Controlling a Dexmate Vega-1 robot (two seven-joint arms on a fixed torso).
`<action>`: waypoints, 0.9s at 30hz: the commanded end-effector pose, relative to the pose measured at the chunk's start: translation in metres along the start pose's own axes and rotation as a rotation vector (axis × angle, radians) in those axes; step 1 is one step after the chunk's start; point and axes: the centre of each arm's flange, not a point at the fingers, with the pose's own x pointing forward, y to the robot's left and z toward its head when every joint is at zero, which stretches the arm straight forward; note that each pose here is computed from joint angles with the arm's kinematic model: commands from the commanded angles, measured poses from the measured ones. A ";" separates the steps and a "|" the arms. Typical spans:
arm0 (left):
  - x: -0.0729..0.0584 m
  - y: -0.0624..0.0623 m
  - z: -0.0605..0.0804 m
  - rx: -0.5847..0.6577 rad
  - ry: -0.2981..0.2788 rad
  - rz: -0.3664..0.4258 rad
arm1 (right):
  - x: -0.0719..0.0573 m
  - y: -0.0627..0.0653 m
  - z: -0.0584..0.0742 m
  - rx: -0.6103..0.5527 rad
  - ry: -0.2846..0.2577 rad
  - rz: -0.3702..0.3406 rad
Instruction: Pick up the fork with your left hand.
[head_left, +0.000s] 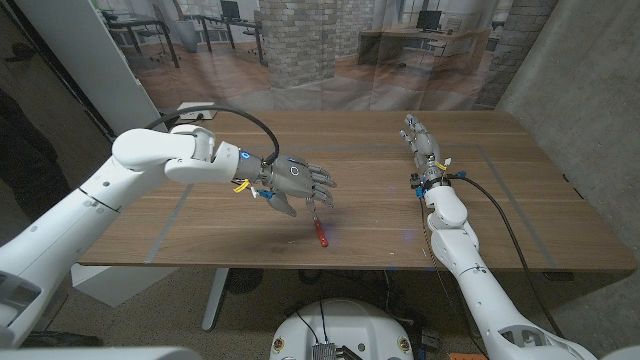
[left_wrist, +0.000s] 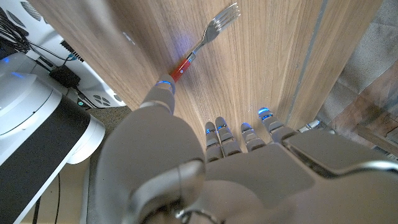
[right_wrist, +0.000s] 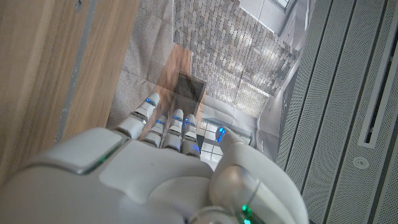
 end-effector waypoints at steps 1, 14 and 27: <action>0.006 -0.007 0.007 0.001 -0.024 -0.007 | -0.001 0.001 -0.003 -0.001 0.008 0.002; 0.005 -0.017 0.017 0.035 -0.010 0.007 | 0.000 0.004 -0.002 -0.001 0.005 0.011; 0.008 -0.027 0.019 0.013 -0.006 0.020 | -0.001 0.004 -0.003 -0.005 0.009 0.012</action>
